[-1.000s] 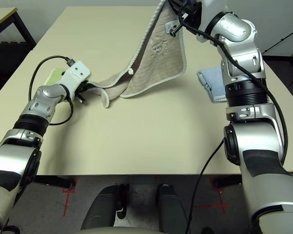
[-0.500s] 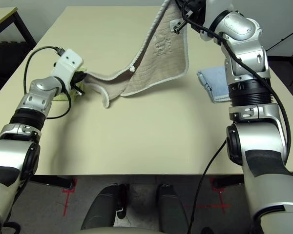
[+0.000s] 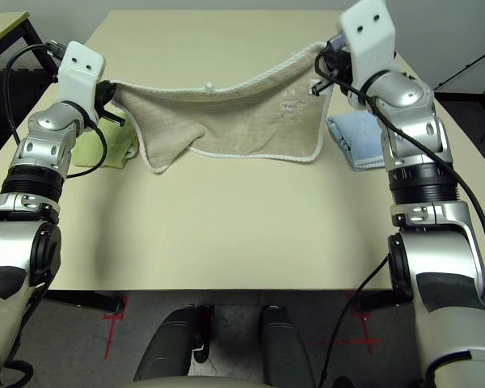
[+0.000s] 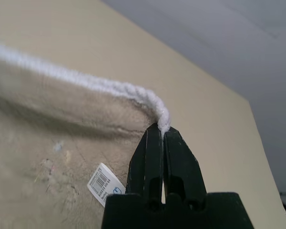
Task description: Fold the towel and set it aside.
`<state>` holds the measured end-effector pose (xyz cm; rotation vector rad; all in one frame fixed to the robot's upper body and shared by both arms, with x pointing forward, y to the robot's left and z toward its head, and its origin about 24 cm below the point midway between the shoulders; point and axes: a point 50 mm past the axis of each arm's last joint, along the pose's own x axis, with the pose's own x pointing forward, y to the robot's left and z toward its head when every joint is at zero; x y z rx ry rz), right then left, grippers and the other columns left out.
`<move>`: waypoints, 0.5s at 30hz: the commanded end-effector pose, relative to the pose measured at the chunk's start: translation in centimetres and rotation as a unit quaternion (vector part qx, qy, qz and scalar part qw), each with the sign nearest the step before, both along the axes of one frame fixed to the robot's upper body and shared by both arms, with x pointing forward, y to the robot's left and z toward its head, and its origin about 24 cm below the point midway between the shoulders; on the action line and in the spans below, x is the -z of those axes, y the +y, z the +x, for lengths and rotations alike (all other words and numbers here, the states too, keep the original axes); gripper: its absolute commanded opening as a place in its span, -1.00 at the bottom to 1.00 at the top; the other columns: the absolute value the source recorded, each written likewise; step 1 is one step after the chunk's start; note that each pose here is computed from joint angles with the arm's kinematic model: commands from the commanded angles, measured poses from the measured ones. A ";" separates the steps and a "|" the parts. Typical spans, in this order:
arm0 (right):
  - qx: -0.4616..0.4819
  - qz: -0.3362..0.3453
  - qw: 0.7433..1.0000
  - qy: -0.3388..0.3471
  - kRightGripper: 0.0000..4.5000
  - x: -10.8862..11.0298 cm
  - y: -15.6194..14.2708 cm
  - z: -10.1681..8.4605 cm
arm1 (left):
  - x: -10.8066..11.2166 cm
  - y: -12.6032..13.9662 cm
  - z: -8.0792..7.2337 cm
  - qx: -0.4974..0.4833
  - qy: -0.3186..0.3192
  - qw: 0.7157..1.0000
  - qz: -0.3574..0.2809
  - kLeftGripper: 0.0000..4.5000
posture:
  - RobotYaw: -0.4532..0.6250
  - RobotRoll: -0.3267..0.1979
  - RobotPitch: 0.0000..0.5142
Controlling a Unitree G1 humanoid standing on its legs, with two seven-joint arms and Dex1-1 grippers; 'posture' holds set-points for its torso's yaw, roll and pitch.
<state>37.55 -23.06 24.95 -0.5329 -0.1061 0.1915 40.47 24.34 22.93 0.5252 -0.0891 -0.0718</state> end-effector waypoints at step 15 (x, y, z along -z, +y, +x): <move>0.084 0.021 0.995 -0.052 -1.00 -2.2 -3.8 0.6 | -4.5 0.2 0.4 -0.027 -0.076 0.996 0.023 -0.99 | -0.01 0.25 -0.53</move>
